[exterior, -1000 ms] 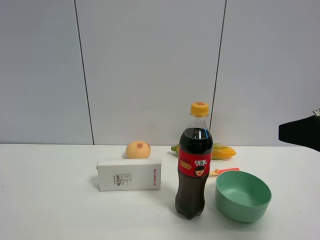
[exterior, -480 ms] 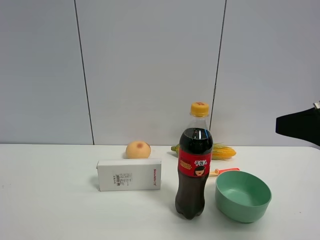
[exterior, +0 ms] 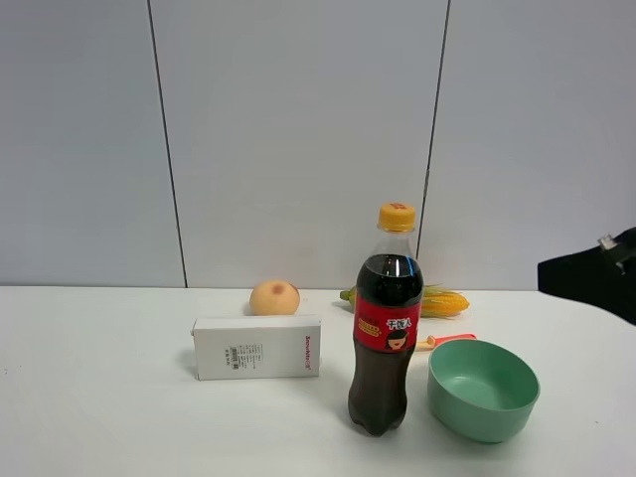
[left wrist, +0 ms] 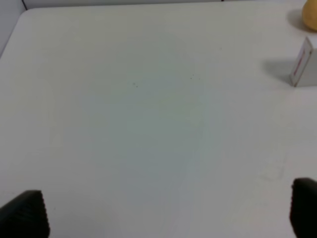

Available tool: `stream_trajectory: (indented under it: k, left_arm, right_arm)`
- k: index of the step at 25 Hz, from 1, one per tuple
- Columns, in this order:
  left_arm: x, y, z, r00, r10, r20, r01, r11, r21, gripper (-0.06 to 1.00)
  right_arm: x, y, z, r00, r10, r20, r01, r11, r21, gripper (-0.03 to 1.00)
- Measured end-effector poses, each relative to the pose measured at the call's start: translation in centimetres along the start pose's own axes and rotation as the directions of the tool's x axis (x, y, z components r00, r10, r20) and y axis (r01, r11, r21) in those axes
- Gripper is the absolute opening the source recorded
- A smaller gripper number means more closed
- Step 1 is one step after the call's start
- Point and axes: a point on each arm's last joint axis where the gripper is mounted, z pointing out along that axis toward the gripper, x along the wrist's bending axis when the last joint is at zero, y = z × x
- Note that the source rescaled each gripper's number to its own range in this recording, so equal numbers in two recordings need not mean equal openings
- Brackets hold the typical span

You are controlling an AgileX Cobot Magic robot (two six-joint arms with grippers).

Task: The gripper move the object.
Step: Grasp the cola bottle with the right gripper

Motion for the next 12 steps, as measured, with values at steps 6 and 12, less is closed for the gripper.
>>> stream_trajectory:
  k: [6,12]
  left_arm:
    - [0.0,0.0,0.0,1.000,0.000,0.000,0.000,1.000,0.000,1.00]
    - [0.0,0.0,0.0,1.000,0.000,0.000,0.000,1.000,0.000,1.00]
  right_arm:
    - [-0.7,-1.4,1.9,1.000,0.010,-0.022,-0.007,0.992,0.123,0.95]
    - [-0.7,-0.6,2.3,0.999,0.018,-0.033,-0.013,0.990,0.140,0.95]
